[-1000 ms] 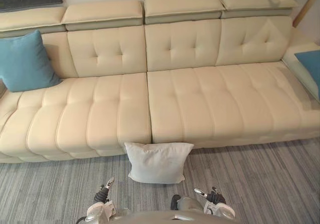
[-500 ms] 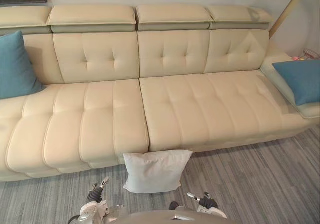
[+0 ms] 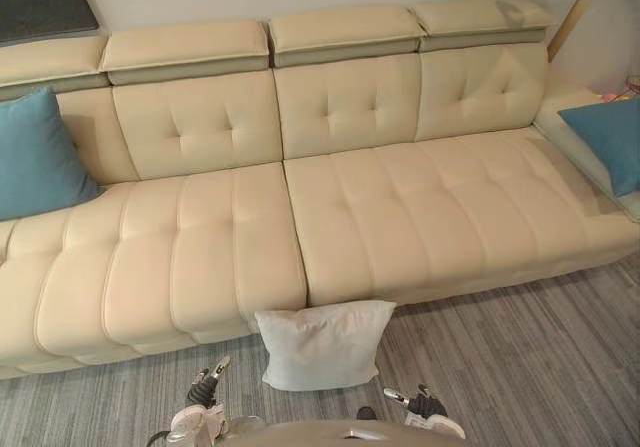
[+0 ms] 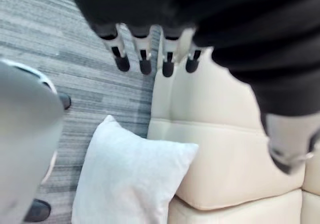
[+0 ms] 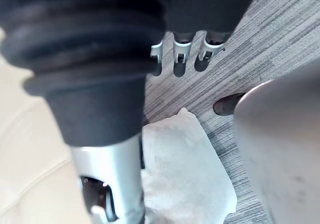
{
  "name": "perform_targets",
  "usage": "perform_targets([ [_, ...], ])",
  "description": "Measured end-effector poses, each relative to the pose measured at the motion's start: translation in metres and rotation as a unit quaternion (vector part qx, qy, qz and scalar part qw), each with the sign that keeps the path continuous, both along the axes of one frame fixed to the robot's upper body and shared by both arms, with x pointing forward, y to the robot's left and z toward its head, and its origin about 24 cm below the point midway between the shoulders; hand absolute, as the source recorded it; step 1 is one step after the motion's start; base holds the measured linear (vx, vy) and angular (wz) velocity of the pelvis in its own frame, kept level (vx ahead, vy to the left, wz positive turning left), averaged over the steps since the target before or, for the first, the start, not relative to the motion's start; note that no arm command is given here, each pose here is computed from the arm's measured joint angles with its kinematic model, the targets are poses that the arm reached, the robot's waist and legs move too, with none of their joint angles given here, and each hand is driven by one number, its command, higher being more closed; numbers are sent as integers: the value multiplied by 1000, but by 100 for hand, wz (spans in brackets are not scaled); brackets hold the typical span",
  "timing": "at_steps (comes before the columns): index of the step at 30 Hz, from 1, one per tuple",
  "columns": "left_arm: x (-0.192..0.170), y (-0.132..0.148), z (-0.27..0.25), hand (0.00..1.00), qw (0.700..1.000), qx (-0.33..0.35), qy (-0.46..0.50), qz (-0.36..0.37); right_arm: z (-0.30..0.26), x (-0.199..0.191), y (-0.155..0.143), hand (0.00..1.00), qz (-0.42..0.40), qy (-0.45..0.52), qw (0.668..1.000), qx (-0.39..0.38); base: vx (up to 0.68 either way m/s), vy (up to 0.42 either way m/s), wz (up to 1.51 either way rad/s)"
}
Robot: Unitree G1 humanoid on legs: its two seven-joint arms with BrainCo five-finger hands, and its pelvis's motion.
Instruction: Pick up cushions and gather them together orderly.
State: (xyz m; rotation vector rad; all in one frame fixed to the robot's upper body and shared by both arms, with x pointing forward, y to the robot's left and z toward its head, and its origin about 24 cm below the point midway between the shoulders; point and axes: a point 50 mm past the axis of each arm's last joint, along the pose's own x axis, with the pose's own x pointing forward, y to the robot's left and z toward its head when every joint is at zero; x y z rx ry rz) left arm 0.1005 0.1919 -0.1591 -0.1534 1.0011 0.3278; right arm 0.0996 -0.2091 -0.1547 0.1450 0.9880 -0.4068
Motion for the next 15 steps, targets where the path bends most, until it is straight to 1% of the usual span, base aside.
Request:
perform_targets([
  [4,11,2,4,0,1000,12,-13,-17,5,19,4,0,24,-21,999,-7,-110,-14,-3],
  [5,24,1,9,0,999,19,-35,-23,12,37,4,0,32,-47,998,-14,-98,-9,-6],
  [6,28,1,10,0,999,20,-40,-25,15,44,4,0,34,-59,998,-17,-166,-27,-5],
  [7,46,0,18,0,997,27,-68,-32,28,68,2,0,39,-101,994,-26,-146,-34,-1],
  [8,58,0,23,0,995,30,-86,-39,37,82,0,0,43,-124,991,-34,-211,-51,-1],
  [9,64,0,26,0,994,32,-95,-40,41,88,-2,0,44,-134,989,-42,-167,-47,-5],
  [11,86,3,39,0,990,47,-132,-35,67,121,-8,0,52,-193,977,-72,-171,-43,-9],
  [13,104,5,51,0,984,57,-166,-31,88,143,-9,0,62,-241,964,-89,-168,-43,-14],
  [15,120,5,63,0,978,58,-198,-24,112,163,-12,0,50,-292,949,-104,-172,-62,-15],
])
